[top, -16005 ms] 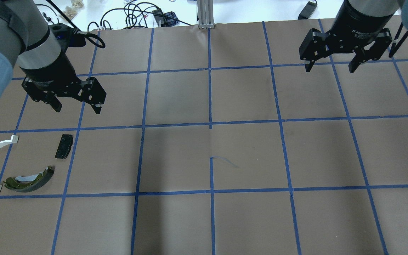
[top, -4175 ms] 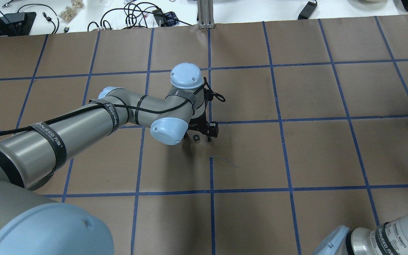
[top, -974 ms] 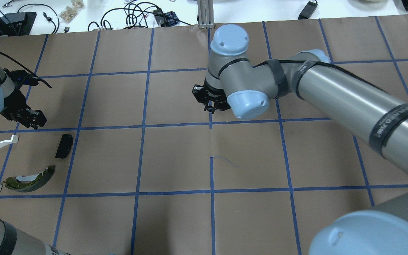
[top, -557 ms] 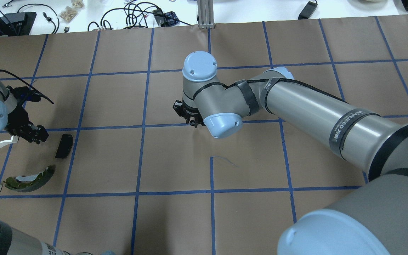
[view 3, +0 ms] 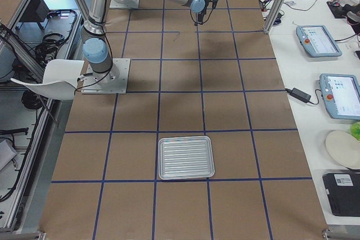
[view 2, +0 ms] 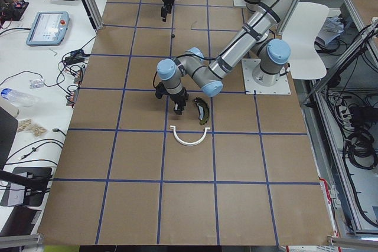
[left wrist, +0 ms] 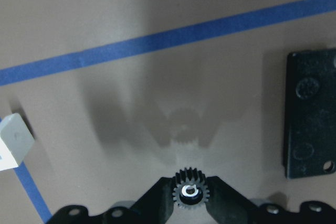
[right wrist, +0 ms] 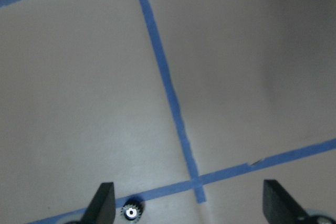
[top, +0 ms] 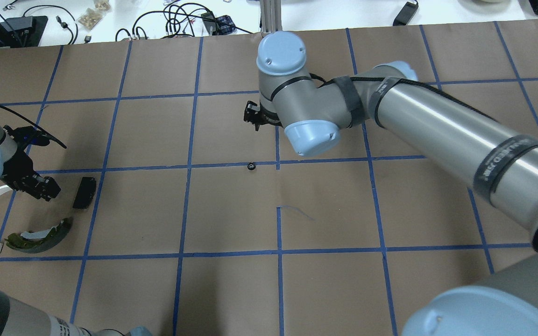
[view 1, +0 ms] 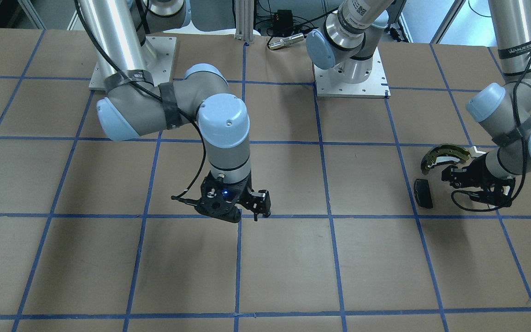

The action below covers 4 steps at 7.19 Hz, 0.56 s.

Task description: Place bearing gear from tray to pile

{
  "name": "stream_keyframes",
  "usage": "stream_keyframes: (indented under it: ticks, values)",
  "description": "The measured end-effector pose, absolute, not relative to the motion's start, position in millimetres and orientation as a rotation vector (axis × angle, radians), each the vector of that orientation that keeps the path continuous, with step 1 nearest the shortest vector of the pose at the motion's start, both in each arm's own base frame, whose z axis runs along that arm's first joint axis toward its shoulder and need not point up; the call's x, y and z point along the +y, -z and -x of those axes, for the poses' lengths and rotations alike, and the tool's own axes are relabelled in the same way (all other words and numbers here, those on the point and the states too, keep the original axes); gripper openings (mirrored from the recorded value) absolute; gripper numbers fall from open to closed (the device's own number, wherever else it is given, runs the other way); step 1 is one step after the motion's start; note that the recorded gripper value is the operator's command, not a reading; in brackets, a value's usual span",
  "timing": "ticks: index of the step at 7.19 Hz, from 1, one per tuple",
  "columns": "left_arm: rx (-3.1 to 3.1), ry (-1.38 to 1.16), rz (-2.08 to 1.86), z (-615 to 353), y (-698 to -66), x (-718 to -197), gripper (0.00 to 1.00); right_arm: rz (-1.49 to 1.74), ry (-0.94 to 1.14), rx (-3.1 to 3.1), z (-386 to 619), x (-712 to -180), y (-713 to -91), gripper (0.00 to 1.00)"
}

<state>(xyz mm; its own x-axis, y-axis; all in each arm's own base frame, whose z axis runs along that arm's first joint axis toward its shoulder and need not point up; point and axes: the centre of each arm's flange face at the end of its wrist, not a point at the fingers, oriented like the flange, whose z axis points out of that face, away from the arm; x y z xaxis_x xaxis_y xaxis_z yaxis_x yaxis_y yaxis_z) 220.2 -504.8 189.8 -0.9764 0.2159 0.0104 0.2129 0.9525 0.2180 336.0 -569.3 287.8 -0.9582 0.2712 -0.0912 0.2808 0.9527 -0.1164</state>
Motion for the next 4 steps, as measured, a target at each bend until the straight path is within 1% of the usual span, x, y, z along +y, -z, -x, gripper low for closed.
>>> stream_keyframes:
  ticks: [2, 3, 4]
  values:
    - [3.136, -0.314, -0.336, -215, -184, -508, 0.0, -0.306, 0.162, 3.084, -250, -569, -366, 1.0]
    - [3.151, -0.308, -0.335, -214, -180, -508, 0.23, -0.254, 0.128, 3.106, -216, -558, -399, 1.0]
    - [3.153, -0.307, -0.337, -214, -179, -508, 0.56, -0.197, 0.097, 3.125, -187, -543, -429, 1.0]
